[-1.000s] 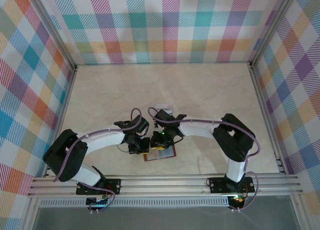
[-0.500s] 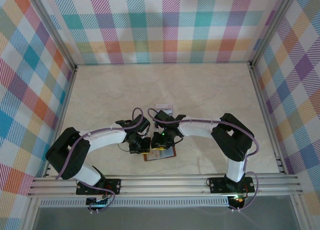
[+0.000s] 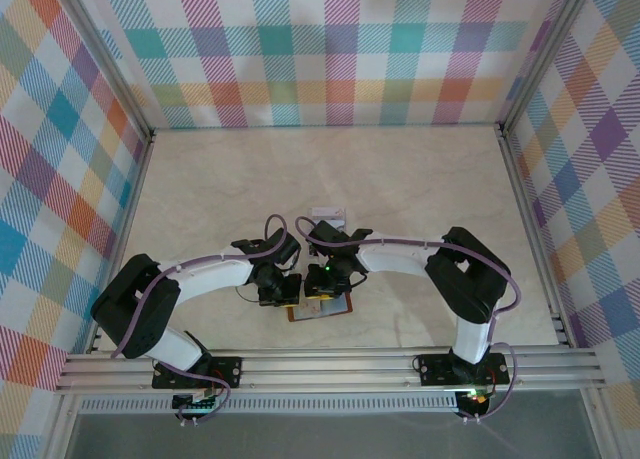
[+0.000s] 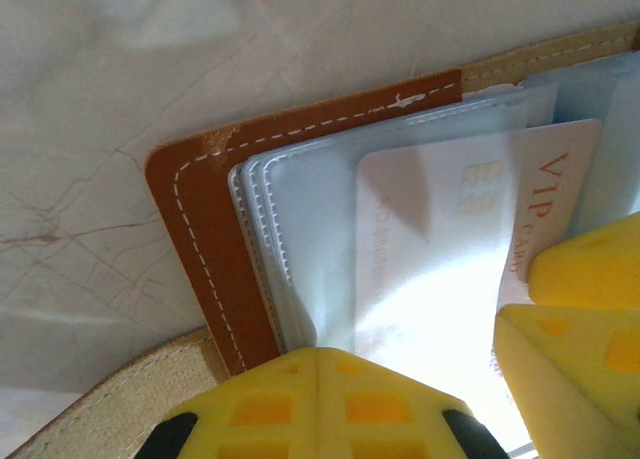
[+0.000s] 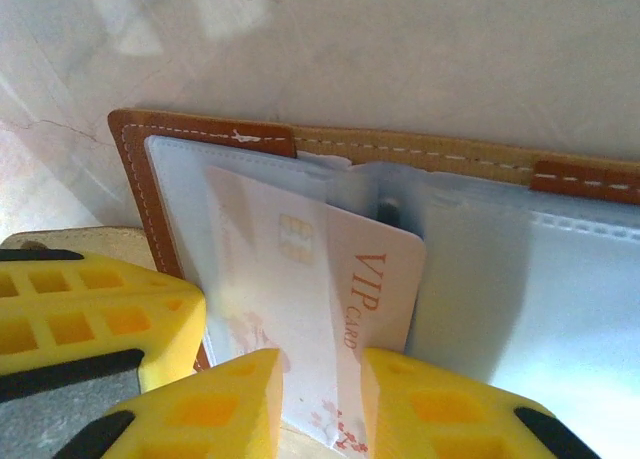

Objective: Take the credit cards out of the card holder

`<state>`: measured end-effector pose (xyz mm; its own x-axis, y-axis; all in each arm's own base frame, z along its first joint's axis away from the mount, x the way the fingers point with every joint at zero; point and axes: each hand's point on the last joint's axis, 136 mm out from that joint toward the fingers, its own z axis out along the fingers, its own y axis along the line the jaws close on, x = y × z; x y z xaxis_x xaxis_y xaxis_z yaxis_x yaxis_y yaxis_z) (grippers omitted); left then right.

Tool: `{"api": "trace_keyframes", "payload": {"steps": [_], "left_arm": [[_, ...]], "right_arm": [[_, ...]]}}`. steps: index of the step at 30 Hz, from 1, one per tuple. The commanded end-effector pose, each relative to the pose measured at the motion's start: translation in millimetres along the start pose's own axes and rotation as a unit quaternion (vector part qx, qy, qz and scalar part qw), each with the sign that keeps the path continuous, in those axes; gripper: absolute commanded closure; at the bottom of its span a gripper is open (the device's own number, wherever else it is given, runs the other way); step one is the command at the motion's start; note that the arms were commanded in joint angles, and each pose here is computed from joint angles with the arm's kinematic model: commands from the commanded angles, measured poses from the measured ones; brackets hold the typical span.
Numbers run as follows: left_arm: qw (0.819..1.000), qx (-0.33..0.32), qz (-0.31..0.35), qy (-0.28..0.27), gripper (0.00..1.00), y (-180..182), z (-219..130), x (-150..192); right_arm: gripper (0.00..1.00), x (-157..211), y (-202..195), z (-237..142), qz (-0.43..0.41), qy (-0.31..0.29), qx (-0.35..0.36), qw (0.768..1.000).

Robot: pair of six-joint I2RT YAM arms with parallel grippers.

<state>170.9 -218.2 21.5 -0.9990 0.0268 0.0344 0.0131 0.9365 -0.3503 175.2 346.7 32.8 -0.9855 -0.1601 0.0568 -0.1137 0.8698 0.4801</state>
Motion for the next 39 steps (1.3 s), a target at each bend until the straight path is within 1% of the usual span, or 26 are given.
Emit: {"api": "trace_keyframes", "payload": {"steps": [1, 7, 10, 17, 20, 26, 31, 39], "left_arm": [[0.999, -0.04, 0.003, -0.002, 1.0, 13.1, -5.1, 3.6], [0.999, -0.029, 0.006, -0.014, 1.0, 4.0, -16.7, -1.7], [1.0, -0.02, 0.009, -0.018, 1.0, -2.3, -21.4, -3.7], [1.0, -0.013, 0.016, -0.015, 1.0, -12.2, -20.7, -5.5], [1.0, -0.015, 0.018, -0.014, 1.0, -13.5, -17.9, -7.0], [0.999, -0.033, 0.021, 0.005, 1.0, -4.9, -2.9, -4.4], [0.996, -0.077, 0.03, 0.02, 1.0, 12.4, 2.3, -0.7], [0.995, -0.093, 0.029, 0.034, 1.0, 22.6, 8.8, 5.4]], "right_arm": [[0.71, 1.1, 3.0, -12.1, -0.009, -0.007, -0.004, 1.0], [0.71, 1.6, 6.2, -17.9, -0.008, -0.013, -0.015, 1.0], [0.71, 1.6, 1.3, -18.7, -0.004, -0.015, -0.007, 1.0], [0.71, 3.6, -3.2, -5.4, 0.001, 0.004, -0.011, 1.0], [0.71, 4.1, -9.3, 0.5, 0.008, 0.008, -0.001, 1.0], [0.71, 3.8, -9.6, 6.0, 0.007, 0.011, -0.006, 1.0], [0.71, 2.0, -6.6, 8.9, 0.006, 0.012, -0.014, 1.0], [0.71, 2.5, -2.9, 7.6, 0.007, 0.004, -0.035, 0.999]]}}
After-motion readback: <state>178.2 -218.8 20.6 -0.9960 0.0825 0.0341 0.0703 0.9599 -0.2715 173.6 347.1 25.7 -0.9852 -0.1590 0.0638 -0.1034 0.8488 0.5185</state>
